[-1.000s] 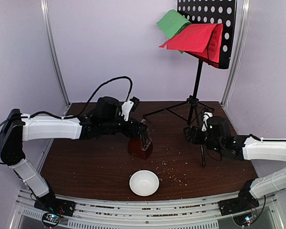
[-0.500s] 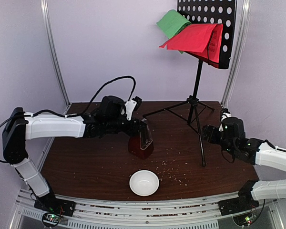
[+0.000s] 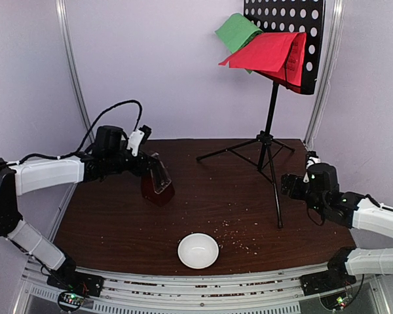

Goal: Pack up the instrument practice props

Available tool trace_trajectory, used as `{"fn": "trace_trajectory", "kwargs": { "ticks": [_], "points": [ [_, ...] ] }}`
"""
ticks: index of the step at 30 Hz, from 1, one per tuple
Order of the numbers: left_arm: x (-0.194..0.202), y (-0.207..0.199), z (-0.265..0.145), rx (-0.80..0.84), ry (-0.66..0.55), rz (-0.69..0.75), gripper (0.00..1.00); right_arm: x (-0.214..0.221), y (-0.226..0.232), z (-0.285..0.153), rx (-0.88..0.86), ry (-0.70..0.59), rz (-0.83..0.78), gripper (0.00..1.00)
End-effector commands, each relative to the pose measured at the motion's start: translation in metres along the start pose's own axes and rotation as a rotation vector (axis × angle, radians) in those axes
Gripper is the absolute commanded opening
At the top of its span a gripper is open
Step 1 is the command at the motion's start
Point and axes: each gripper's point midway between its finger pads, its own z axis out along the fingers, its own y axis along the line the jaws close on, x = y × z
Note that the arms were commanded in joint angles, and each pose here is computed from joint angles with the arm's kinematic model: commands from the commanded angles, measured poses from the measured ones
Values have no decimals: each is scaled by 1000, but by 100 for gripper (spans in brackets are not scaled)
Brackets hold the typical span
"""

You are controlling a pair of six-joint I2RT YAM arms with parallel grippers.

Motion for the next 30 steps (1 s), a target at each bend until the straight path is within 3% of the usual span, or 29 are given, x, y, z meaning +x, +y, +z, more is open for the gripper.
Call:
{"fn": "trace_trajectory", "kwargs": {
  "ticks": [1, 14, 20, 23, 24, 30],
  "points": [
    [-39, 25, -20, 39, -181, 153, 18, -2, -11, -4, 36, -17, -3, 96],
    [-45, 89, -9, 7, -192, 252, 21, -9, -19, -14, 48, -44, 9, 97],
    [-38, 88, 4, 61, -173, 230, 45, -11, -20, -15, 47, -53, 19, 97],
    [-38, 87, 3, 61, -189, 207, 70, -14, -18, -17, 42, -58, 18, 98],
    [-41, 86, 1, 63, -199, 199, 75, -15, -17, -17, 35, -58, 14, 98],
    [-76, 82, -23, 64, -283, 102, 82, -22, 1, -22, -67, -68, -3, 100]
  ]
}}
